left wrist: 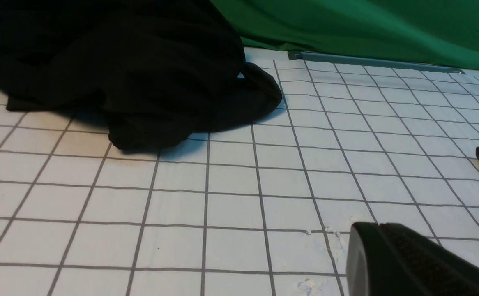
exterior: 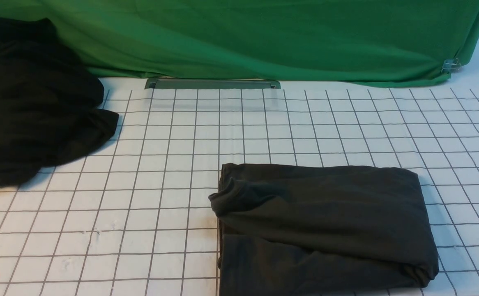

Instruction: Fold a long-sleeved shirt over a white checkered tablecloth.

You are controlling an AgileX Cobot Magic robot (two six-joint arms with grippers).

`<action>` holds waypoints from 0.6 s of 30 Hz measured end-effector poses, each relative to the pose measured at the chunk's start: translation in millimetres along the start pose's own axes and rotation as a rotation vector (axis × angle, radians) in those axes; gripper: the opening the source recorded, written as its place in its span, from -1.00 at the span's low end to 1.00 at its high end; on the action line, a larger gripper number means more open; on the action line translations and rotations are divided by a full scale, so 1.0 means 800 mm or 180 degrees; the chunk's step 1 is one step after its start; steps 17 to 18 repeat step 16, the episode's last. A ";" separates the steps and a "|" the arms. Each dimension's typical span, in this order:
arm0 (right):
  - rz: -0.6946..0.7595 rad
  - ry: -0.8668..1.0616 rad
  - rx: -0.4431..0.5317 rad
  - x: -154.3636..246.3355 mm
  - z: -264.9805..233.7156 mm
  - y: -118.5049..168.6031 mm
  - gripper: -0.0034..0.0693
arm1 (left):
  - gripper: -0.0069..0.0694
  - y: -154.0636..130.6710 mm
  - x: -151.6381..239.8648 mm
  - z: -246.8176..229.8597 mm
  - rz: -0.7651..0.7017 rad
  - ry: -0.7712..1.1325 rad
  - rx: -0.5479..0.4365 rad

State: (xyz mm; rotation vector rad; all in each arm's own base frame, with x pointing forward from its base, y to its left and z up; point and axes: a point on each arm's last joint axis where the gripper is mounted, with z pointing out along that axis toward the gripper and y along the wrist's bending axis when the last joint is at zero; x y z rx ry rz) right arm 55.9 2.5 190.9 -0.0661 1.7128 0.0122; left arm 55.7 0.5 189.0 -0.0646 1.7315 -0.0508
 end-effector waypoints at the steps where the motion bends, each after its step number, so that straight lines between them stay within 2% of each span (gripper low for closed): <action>1: 0.0000 0.0000 0.0000 0.000 0.000 0.000 -0.24 | -0.77 0.000 0.000 0.000 0.0026 0.0000 -0.0035; 18: -0.0003 0.0000 0.0000 0.000 0.000 0.000 -0.24 | -0.77 0.000 0.000 0.000 0.0071 0.0000 0.0002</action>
